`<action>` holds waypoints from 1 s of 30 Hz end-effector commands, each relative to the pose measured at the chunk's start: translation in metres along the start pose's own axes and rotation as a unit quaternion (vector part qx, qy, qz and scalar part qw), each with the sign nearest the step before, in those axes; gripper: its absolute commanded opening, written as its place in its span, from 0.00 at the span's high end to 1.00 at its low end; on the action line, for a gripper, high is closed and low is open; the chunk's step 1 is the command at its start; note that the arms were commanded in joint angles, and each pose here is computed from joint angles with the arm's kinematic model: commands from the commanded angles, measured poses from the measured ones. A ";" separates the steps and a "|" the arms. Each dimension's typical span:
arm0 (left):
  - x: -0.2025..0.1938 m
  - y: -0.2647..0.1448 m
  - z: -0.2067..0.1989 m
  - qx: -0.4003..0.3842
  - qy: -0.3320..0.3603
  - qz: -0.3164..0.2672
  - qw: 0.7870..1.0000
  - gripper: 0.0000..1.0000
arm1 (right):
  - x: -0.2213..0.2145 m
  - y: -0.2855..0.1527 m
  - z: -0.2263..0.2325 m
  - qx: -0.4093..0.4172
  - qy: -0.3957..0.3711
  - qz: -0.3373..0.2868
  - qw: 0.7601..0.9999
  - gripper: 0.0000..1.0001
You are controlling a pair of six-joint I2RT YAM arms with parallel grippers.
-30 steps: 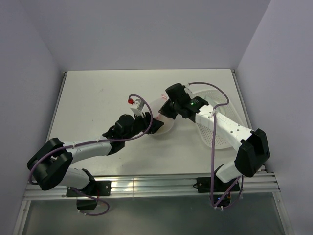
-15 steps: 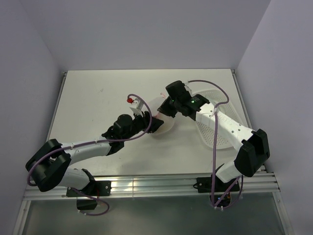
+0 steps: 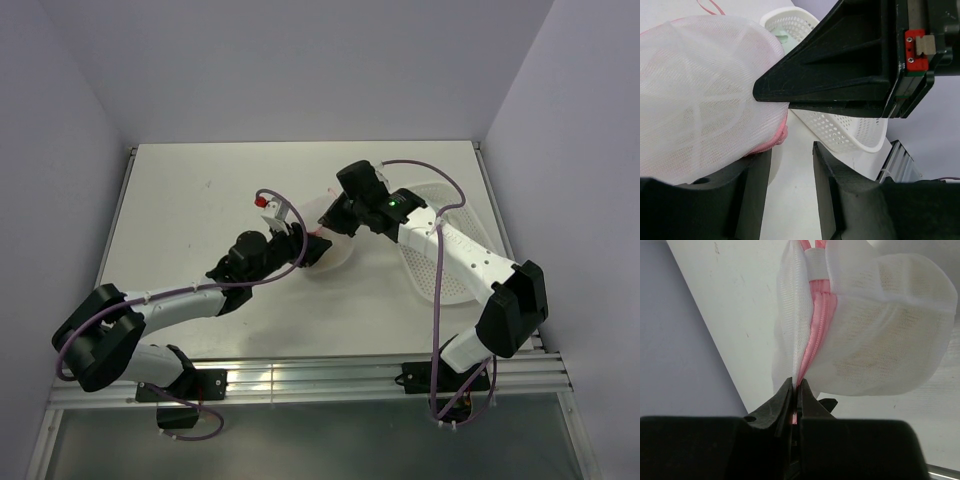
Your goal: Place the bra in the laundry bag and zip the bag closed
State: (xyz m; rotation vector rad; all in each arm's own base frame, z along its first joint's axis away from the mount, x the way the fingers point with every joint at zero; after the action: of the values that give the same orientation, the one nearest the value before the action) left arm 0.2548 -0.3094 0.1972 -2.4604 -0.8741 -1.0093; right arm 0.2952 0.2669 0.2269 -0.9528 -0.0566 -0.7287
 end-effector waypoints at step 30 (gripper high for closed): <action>0.023 0.003 -0.002 -0.004 -0.002 -0.049 0.999 1.00 | -0.002 -0.015 0.004 0.012 -0.009 -0.004 1.000 1.00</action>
State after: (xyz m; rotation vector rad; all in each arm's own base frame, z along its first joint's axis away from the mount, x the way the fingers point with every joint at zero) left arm 0.2589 -0.3066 0.1976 -2.4561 -0.8967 -0.9964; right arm 0.2937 0.2677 0.2266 -0.9504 -0.0530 -0.7189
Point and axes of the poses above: each gripper's point midway between its finger pads, its own y axis out along the fingers, its own z axis along the line the jaws close on, x = y × z, the point moved 3 cm from there along -y, back along the fingers, and after that the axes turned 7 degrees about -y, right-handed, at the moved point
